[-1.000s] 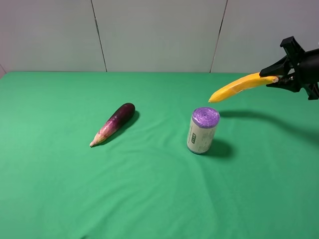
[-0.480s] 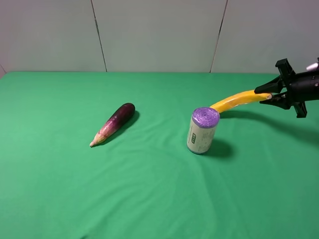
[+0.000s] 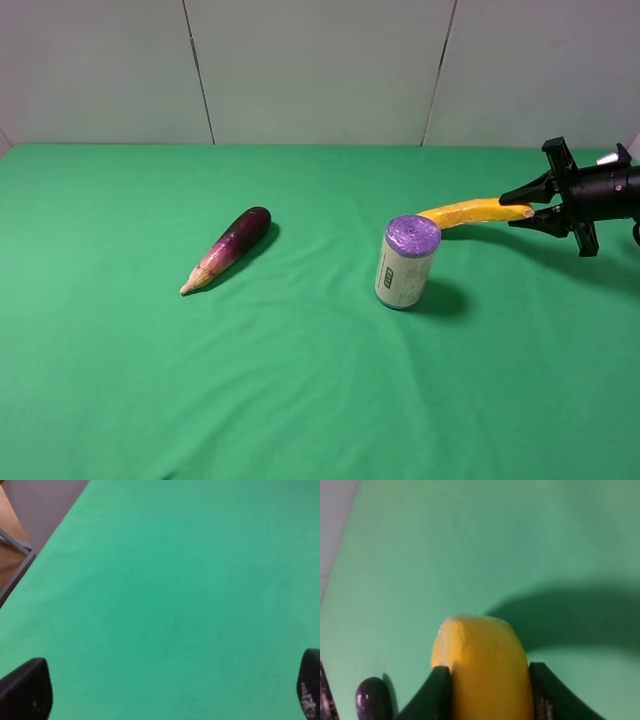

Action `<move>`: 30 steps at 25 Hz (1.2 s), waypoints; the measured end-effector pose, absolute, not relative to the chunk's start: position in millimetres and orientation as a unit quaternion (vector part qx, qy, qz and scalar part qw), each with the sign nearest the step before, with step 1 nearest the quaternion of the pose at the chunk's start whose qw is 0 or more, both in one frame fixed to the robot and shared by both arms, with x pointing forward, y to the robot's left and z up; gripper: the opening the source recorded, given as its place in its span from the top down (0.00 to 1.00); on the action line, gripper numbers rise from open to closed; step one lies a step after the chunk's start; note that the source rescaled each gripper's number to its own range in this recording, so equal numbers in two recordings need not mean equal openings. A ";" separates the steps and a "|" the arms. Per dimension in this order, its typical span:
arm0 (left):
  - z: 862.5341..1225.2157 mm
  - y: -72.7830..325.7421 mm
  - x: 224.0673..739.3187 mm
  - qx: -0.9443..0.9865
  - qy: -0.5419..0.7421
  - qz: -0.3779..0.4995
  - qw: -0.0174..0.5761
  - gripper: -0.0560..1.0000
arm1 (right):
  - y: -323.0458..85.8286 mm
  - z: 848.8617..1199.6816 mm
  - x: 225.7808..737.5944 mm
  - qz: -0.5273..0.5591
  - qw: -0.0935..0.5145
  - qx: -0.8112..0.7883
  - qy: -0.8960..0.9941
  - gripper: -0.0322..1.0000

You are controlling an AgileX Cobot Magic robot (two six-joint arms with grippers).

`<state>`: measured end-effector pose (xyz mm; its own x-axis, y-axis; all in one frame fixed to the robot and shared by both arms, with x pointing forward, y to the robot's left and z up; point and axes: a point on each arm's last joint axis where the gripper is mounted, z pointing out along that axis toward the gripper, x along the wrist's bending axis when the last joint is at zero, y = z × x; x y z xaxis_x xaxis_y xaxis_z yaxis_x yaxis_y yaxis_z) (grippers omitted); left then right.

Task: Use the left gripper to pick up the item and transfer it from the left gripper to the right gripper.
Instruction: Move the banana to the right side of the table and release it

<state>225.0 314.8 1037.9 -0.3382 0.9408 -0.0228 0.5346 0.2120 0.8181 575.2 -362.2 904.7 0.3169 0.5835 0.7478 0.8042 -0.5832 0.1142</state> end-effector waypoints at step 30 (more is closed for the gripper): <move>1037.9 314.9 225.0 0.506 0.729 0.372 0.273 0.02 | -370.5 956.3 566.3 -0.350 0.059 -0.802 -0.480 0.00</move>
<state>225.0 314.9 1037.9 -0.3387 0.9407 -0.0221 0.5345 0.2116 0.8182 566.3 -370.5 956.3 0.2938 0.7290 0.6183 0.8117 -0.5318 0.2414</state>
